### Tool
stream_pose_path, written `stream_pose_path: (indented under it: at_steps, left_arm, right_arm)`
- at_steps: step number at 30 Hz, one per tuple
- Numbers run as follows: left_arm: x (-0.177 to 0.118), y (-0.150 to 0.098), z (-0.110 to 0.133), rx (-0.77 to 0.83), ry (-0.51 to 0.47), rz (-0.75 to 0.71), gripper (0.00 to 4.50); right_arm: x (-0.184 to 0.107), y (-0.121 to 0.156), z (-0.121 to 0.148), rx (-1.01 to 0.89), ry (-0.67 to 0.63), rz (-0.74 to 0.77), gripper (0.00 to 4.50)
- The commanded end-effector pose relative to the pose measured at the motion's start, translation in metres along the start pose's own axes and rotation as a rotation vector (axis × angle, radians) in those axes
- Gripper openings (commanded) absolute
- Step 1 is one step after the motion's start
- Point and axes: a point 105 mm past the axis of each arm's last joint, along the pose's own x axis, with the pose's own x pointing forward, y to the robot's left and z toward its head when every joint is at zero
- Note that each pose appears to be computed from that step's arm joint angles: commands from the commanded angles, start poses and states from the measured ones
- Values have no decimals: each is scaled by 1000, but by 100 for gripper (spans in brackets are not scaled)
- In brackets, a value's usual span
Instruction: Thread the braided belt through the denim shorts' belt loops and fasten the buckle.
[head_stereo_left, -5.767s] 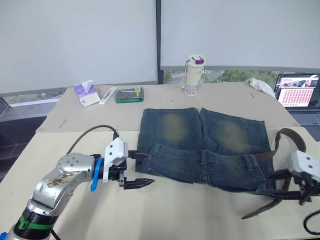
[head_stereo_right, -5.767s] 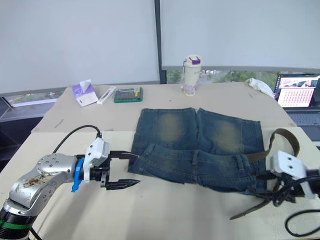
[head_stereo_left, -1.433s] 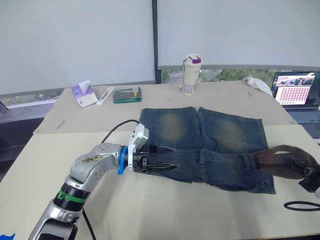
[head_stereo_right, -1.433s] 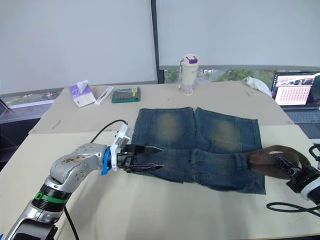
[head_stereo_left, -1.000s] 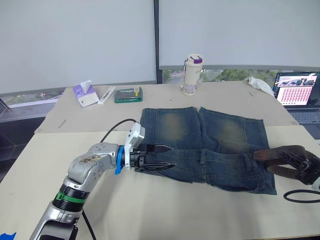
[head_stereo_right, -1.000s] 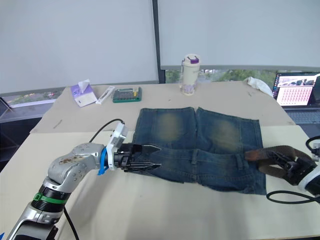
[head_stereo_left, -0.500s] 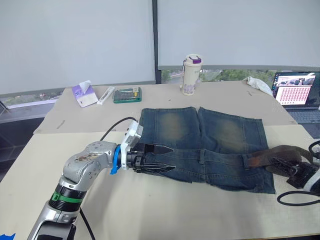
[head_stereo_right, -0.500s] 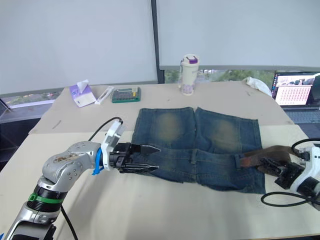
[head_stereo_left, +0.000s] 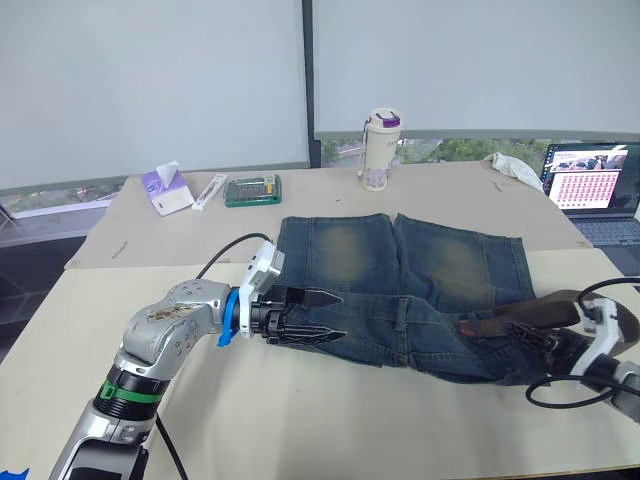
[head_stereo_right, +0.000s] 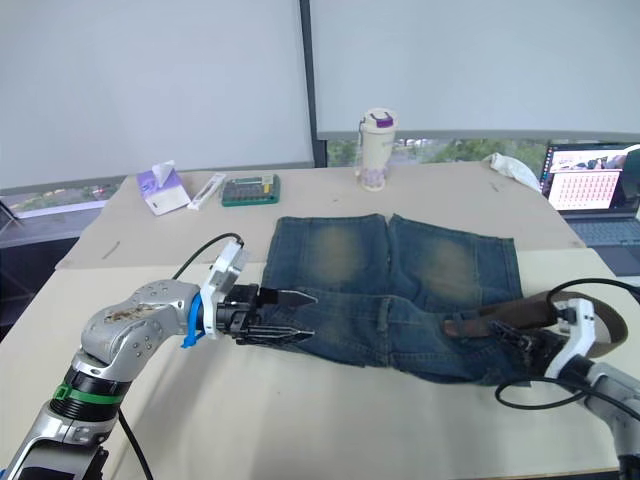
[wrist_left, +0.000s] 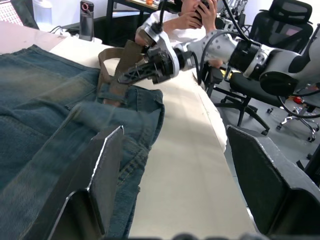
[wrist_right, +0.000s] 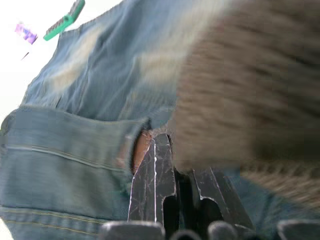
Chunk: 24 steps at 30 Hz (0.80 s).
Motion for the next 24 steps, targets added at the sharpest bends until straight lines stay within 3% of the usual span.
stream_pose_path:
  at_steps: [1, 11, 16, 19, 24]
  left_arm:
    - [-6, 5, 9, 45, -2, 25, 348]
    - [-3, 19, 9, 70, 4, 95, 348]
    - [0, 24, 11, 84, 4, 114, 348]
    - [1, 25, 11, 86, 7, 113, 348]
    - [4, 28, 13, 95, 12, 100, 348]
  right_arm:
    - [14, 14, -9, 12, 27, 79, 0]
    - [28, 23, -11, 256, -25, 164, 0]
    - [17, 27, 0, 507, -123, 269, 0]
    - [11, 43, -3, 530, -91, 364, 0]
    - [17, 51, -7, 530, -59, 386, 0]
